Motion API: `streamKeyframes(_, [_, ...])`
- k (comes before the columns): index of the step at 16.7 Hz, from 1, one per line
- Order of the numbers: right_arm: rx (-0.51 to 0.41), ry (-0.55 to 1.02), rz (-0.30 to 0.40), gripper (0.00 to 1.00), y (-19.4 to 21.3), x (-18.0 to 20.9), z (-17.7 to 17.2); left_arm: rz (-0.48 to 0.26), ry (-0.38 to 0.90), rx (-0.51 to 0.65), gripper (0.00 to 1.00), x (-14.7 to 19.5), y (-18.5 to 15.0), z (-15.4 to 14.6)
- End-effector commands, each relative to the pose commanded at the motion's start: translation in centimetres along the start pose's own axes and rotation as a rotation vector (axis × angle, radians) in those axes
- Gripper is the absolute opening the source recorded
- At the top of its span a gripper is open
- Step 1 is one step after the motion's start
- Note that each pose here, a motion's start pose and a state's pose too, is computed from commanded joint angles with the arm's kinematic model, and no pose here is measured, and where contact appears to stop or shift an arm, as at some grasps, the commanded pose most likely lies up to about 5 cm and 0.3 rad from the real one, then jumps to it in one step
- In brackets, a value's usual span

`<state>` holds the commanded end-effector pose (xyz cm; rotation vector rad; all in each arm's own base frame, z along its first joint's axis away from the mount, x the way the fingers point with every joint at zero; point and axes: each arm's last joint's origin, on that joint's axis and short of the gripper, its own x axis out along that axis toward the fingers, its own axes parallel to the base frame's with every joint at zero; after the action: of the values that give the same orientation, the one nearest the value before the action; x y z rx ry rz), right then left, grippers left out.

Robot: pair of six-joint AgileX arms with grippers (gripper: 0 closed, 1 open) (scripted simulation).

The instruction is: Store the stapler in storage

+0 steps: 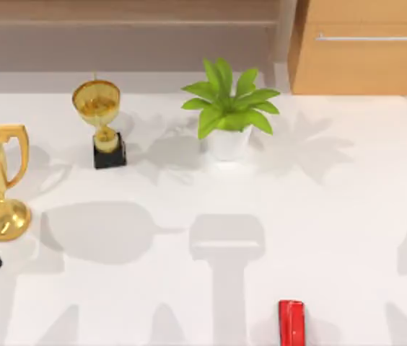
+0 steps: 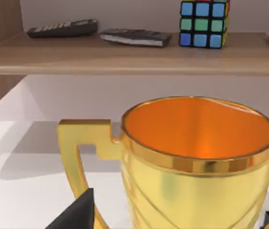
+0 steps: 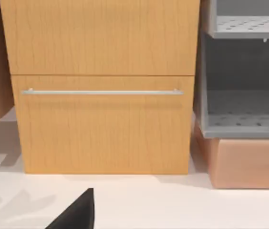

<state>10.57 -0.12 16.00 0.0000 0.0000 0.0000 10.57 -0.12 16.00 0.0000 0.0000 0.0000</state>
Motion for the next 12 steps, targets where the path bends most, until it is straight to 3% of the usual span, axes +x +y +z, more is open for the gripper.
streamKeyframes(3, [-0.008, -0.001, -0.001, 1.00, 0.0, 0.0, 0.1, 0.000, 0.000, 0.000, 1.00, 0.0, 0.0, 0.0])
streamKeyframes(6, [-0.077, -0.008, -0.007, 1.00, 0.0, 0.4, 1.4, 0.000, 0.000, 0.000, 1.00, 0.0, 0.0, 0.0])
streamKeyframes(12, [-0.372, -0.010, -0.017, 1.00, 0.4, 3.8, 5.8, 0.000, 0.000, 0.000, 1.00, 0.0, 0.0, 0.0])
